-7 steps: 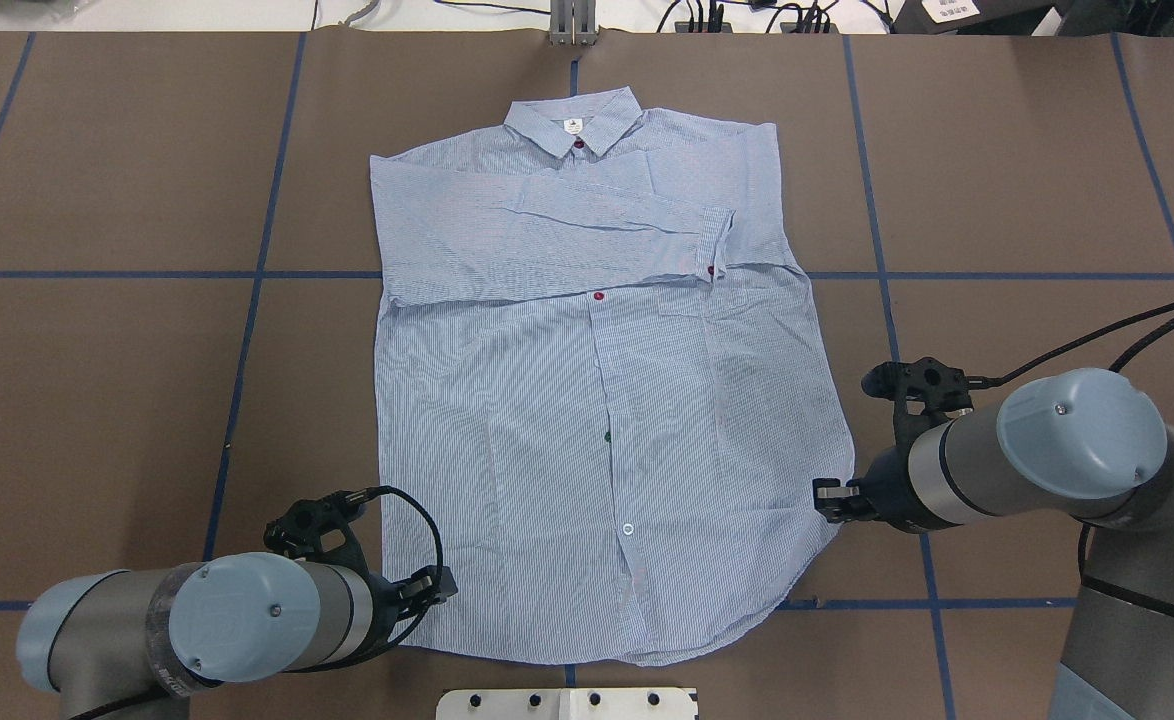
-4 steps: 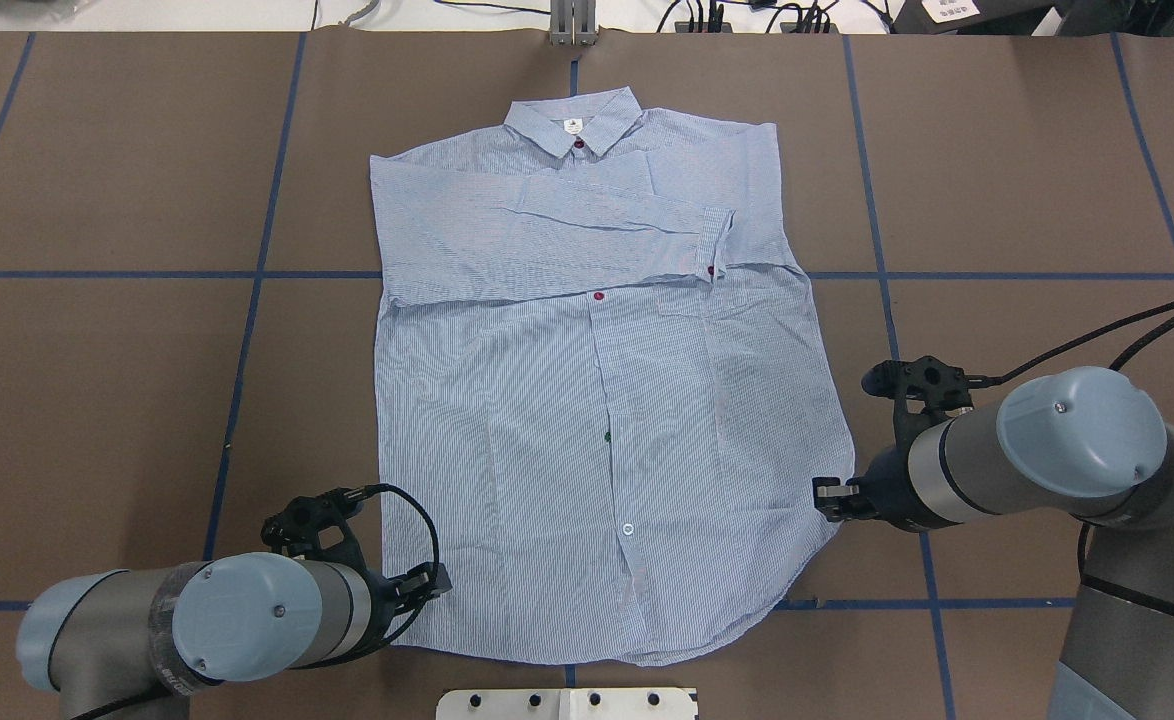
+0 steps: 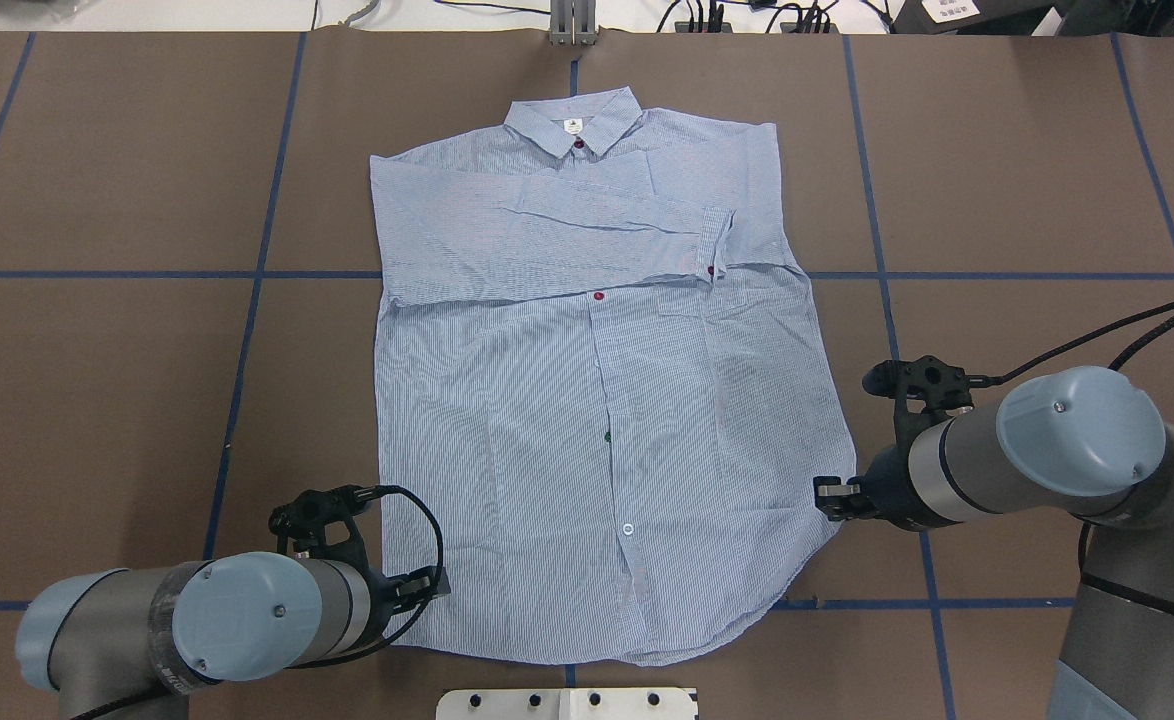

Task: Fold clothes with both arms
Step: 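Move the left gripper down to the hem corner nearest it while the right holds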

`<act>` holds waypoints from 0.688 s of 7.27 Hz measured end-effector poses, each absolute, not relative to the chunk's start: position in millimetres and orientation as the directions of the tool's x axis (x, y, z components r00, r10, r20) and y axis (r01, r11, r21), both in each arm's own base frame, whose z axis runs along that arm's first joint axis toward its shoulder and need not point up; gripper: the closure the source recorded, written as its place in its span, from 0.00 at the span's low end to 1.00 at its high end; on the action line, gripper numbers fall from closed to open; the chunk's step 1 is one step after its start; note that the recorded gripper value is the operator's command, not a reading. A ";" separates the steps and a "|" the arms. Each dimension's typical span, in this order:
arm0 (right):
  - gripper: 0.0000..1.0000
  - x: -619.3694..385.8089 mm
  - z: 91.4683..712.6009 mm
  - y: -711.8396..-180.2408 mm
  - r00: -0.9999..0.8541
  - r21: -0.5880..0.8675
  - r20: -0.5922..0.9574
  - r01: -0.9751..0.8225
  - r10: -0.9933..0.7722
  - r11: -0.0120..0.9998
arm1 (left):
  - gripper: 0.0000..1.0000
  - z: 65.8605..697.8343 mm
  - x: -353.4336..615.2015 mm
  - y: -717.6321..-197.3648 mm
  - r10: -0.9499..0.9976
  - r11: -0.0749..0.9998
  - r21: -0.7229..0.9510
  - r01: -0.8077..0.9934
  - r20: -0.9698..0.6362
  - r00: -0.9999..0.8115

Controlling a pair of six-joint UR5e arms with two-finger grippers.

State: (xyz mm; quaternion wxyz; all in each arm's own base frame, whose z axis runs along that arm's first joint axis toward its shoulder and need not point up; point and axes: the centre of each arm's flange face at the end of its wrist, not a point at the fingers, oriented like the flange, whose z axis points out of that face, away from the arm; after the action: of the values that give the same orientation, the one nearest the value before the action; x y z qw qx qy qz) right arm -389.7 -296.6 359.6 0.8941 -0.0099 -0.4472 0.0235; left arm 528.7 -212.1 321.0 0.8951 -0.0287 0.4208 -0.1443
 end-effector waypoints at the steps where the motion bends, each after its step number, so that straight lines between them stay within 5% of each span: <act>1: 1.00 -389.7 359.7 -296.6 0.599 -0.039 0.799 -0.033 0.051 0.999 | 0.19 321.5 529.0 -212.1 -0.263 0.962 -0.157 0.222 -0.748 0.610; 5: 1.00 -389.4 359.6 -297.0 0.599 -0.039 0.799 -0.034 0.051 0.999 | 0.35 322.7 531.1 -211.2 -0.247 0.967 -0.147 0.209 -0.748 0.617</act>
State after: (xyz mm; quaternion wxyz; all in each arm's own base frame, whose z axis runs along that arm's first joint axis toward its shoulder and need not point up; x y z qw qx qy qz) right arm -389.4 -297.0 359.6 0.8940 -0.0096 -0.4473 0.0239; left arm 531.1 -211.2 322.7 0.8988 -0.0225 0.4191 -0.1269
